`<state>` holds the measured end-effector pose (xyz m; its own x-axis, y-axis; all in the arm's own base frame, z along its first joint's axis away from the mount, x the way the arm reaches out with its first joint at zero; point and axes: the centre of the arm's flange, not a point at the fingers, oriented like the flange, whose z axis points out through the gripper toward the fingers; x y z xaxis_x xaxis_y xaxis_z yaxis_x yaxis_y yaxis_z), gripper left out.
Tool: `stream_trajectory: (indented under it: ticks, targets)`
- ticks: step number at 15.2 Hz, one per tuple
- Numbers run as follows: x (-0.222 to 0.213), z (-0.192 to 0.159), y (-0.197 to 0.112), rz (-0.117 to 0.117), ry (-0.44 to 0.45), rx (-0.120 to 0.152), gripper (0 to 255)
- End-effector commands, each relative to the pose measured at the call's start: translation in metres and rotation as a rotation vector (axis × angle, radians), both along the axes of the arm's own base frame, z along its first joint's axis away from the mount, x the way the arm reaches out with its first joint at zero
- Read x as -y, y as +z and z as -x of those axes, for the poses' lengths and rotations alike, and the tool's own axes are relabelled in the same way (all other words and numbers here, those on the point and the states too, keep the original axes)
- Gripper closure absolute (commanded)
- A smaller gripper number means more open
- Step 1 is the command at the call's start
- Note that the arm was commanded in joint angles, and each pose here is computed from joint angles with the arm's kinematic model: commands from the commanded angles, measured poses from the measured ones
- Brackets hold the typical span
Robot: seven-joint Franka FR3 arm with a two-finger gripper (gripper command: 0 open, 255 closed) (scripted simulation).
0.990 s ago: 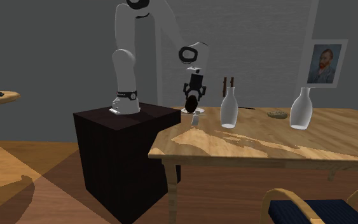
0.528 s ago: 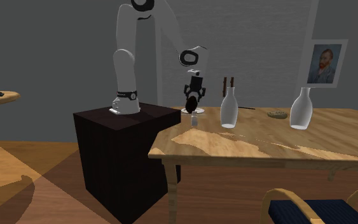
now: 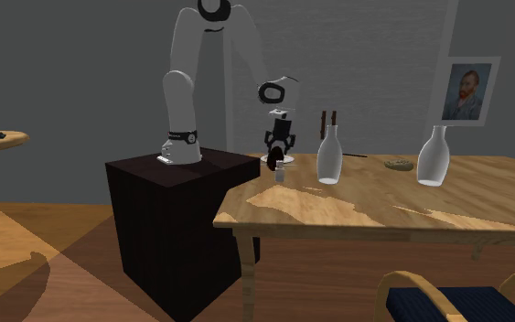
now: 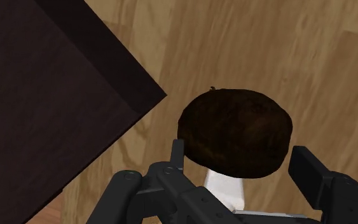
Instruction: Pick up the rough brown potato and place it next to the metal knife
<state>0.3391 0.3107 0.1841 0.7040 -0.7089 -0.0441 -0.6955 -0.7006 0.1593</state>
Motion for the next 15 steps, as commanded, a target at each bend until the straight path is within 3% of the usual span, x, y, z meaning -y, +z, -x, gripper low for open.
stream_trajectory:
  ticks: [1, 12, 15]
  targets:
    - [0.001, -0.001, -0.011, -0.001, 0.000, 0.001, 255]
    - [0.001, -0.001, -0.070, -0.001, 0.000, 0.001, 255]
    - [0.001, -0.001, -0.070, -0.001, 0.000, 0.001, 255]
